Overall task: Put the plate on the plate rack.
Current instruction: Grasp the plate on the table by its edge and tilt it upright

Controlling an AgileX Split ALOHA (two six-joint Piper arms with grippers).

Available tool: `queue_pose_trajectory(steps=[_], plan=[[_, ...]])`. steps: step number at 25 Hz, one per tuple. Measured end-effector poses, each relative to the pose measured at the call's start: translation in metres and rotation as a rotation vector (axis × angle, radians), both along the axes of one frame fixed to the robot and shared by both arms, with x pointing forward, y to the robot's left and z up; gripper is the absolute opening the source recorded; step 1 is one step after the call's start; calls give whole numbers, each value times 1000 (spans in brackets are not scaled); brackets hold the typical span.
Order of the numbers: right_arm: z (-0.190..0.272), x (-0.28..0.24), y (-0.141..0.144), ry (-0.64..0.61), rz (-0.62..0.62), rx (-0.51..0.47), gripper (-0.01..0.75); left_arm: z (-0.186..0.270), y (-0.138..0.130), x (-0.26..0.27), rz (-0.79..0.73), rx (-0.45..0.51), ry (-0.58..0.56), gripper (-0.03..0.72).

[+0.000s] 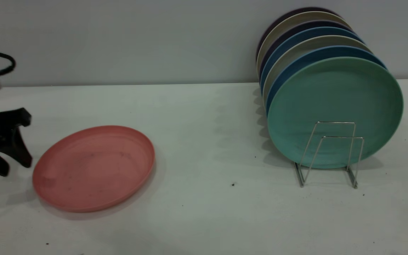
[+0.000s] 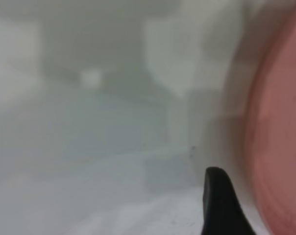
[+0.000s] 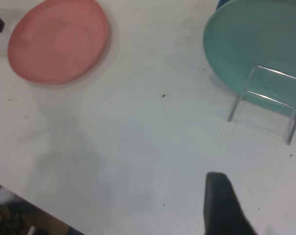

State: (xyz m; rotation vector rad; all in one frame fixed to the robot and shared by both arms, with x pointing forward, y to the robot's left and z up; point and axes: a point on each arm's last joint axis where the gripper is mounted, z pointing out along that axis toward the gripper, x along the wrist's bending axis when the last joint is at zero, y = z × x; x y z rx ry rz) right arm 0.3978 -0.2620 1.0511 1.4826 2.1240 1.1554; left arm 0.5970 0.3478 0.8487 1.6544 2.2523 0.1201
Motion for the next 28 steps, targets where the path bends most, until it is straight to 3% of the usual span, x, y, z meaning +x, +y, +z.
queue_pose_trajectory(steps=[19, 22, 28], plan=[[1, 1, -1, -16, -13, -5, 403, -40, -13, 4, -29, -57, -12, 400], [1, 2, -1, -18, -15, -5, 403, -42, -13, 4, -35, -50, -10, 333], [1, 2, -1, -21, -17, -6, 403, -41, -11, 8, -31, -39, -27, 40]])
